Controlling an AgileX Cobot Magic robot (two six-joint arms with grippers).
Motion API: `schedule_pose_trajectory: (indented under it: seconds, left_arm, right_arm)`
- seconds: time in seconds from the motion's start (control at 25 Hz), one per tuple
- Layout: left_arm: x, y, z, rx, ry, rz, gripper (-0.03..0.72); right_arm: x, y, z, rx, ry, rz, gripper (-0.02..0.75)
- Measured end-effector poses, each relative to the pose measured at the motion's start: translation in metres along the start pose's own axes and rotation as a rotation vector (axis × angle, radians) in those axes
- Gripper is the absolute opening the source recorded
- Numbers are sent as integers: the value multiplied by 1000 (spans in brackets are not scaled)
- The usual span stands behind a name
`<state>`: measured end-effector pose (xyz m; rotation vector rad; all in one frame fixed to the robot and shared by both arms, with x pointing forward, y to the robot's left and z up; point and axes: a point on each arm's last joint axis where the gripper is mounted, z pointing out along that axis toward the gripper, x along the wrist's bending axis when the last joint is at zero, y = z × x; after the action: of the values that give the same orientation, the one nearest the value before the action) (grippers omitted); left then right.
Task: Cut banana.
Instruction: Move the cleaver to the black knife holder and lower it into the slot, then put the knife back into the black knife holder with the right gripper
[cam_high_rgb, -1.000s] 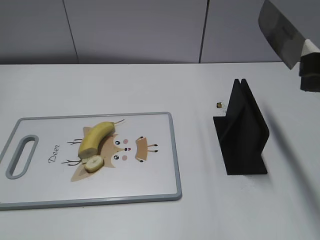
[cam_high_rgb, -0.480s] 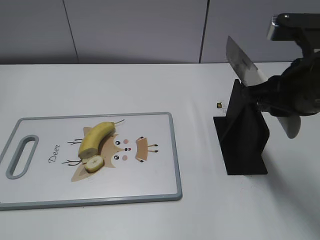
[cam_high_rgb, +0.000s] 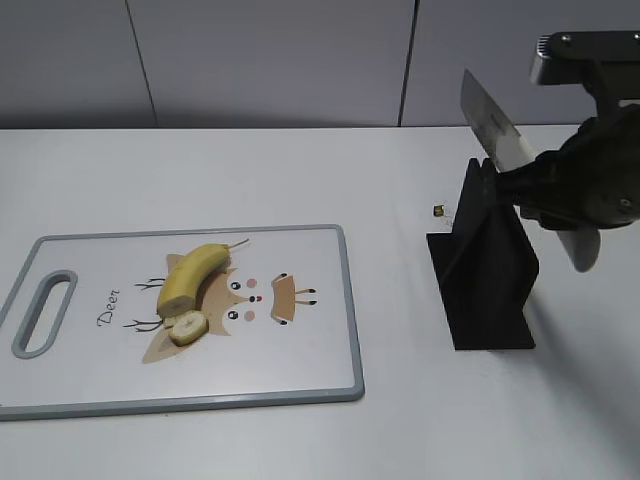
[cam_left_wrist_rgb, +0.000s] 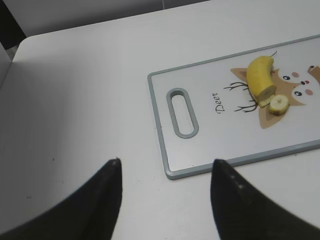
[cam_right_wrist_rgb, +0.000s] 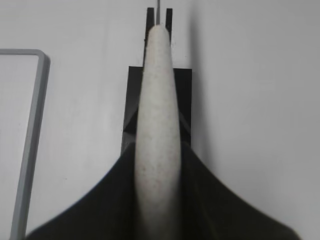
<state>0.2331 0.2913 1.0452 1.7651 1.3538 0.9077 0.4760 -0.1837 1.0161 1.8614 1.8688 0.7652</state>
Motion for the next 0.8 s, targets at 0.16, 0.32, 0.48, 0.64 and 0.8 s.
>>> schedule_pose_trajectory:
  seconds: [0.16,0.32,0.48,0.64,0.8]
  left_arm:
    - [0,0,0,0,0,0,552]
    - [0,0,0,0,0,0,552]
    - [0,0,0,0,0,0,552]
    - [0,0,0,0,0,0,552]
    - [0,0,0,0,0,0,552]
  right_arm:
    - [-2,-4,3,40,-31,10,162]
    - [0,-5,5,54,-20,37,162]
    - [0,-5,5,52,-17,40,162]
    - [-1,-1,4,36,-27,17,162]
    - [2,17,-9,-28,-24,7,162]
